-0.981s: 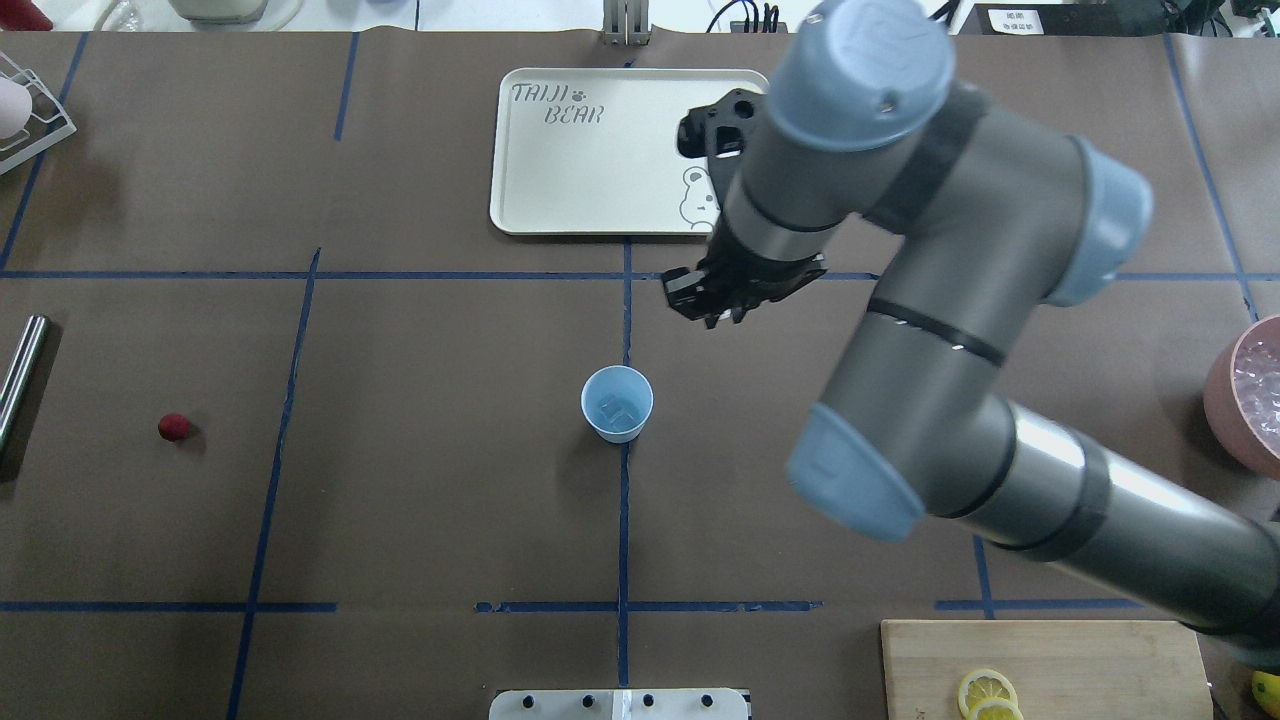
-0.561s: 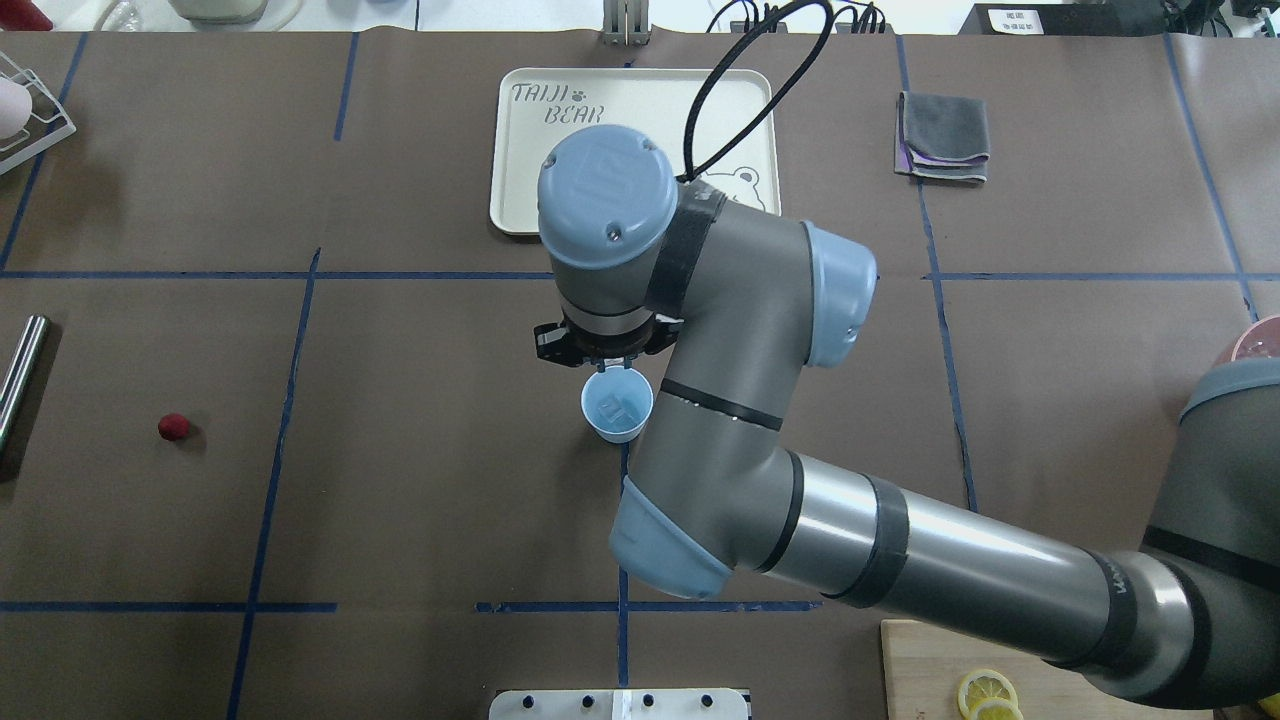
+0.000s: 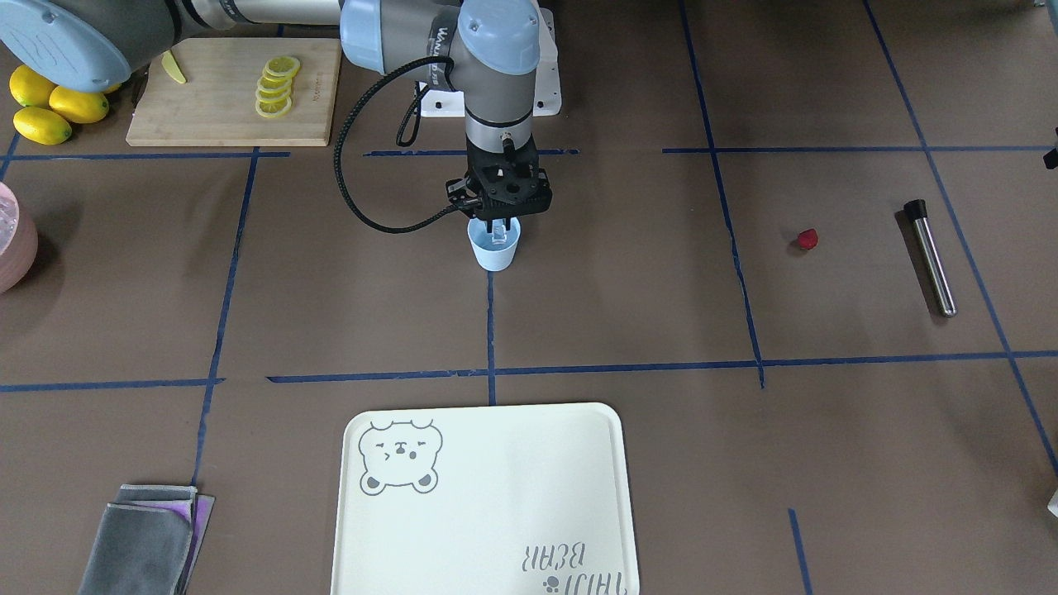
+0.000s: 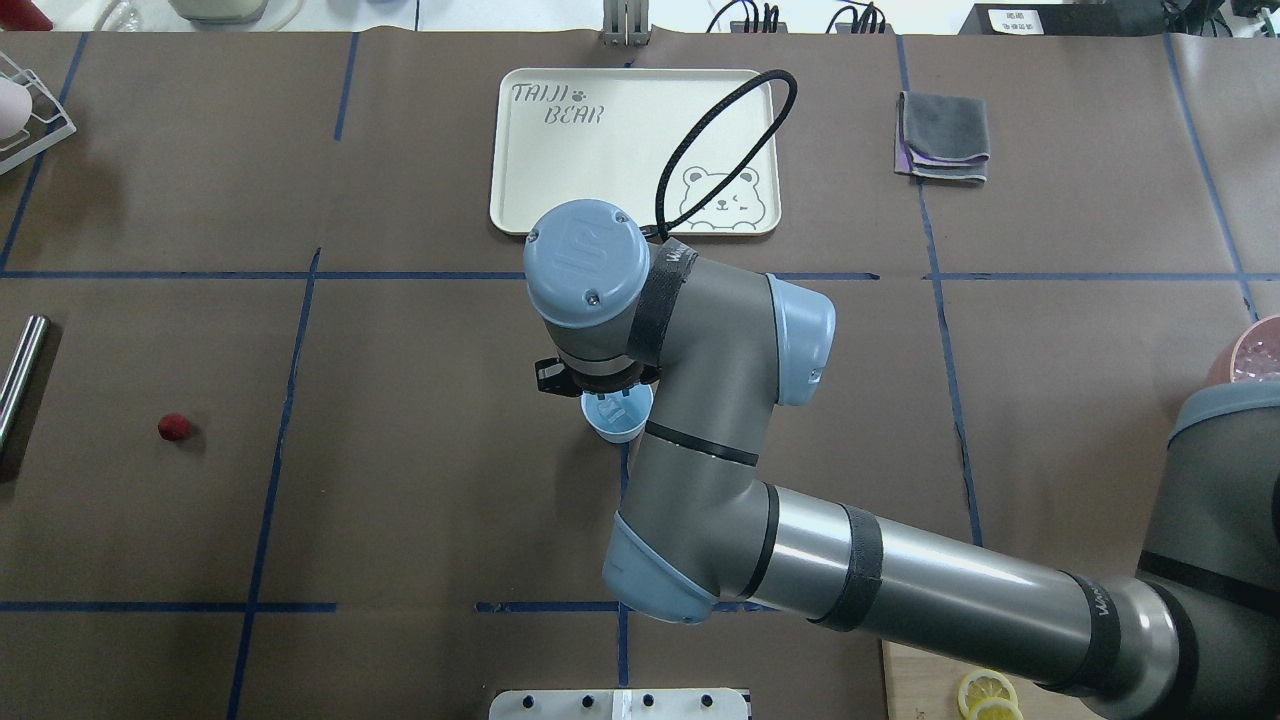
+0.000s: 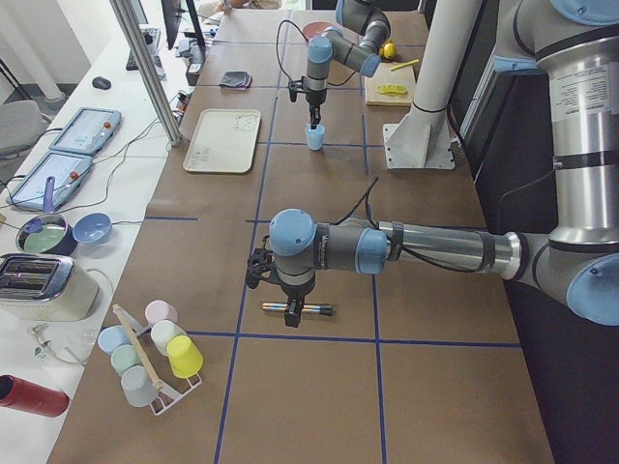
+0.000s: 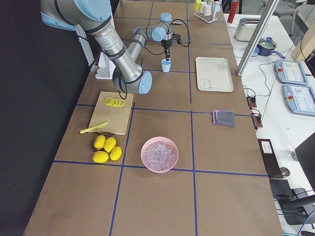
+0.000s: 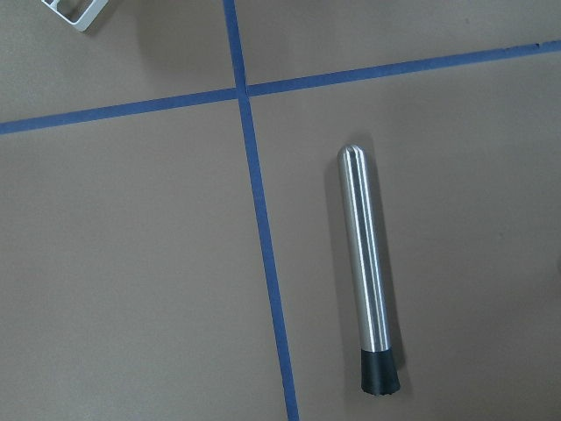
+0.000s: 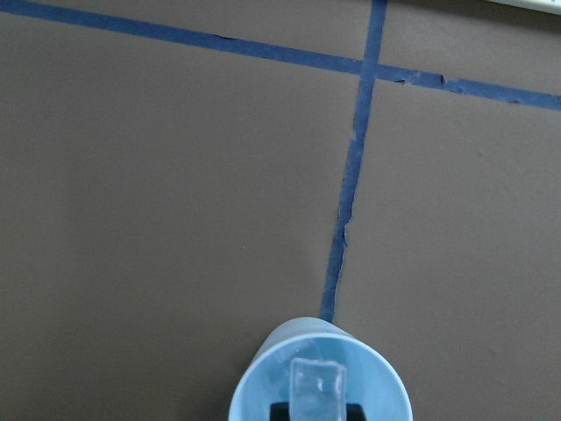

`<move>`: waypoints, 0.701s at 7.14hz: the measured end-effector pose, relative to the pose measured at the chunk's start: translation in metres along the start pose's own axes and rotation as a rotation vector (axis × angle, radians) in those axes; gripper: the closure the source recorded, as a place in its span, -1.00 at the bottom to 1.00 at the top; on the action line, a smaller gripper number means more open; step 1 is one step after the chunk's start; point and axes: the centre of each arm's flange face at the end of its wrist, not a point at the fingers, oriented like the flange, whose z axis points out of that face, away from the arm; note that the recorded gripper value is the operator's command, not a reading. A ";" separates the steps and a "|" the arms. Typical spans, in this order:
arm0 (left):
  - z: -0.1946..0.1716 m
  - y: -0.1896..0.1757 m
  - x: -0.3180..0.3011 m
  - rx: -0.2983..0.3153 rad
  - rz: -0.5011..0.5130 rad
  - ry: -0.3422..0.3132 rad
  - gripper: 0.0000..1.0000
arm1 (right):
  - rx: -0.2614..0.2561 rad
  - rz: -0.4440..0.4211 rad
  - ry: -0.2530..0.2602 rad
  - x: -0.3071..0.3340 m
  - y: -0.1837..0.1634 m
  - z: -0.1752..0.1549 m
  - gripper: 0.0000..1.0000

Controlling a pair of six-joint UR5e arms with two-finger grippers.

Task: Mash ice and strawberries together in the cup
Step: 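Carry the ice cube over the light-blue cup and release it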

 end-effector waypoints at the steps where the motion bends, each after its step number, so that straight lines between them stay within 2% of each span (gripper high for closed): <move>1: 0.000 0.000 0.000 0.000 0.000 0.000 -1.00 | -0.003 0.000 -0.001 0.002 0.002 0.001 -0.98; 5: 0.000 0.000 0.001 0.000 0.002 0.000 -1.00 | -0.004 -0.003 -0.012 0.004 0.005 -0.004 -0.98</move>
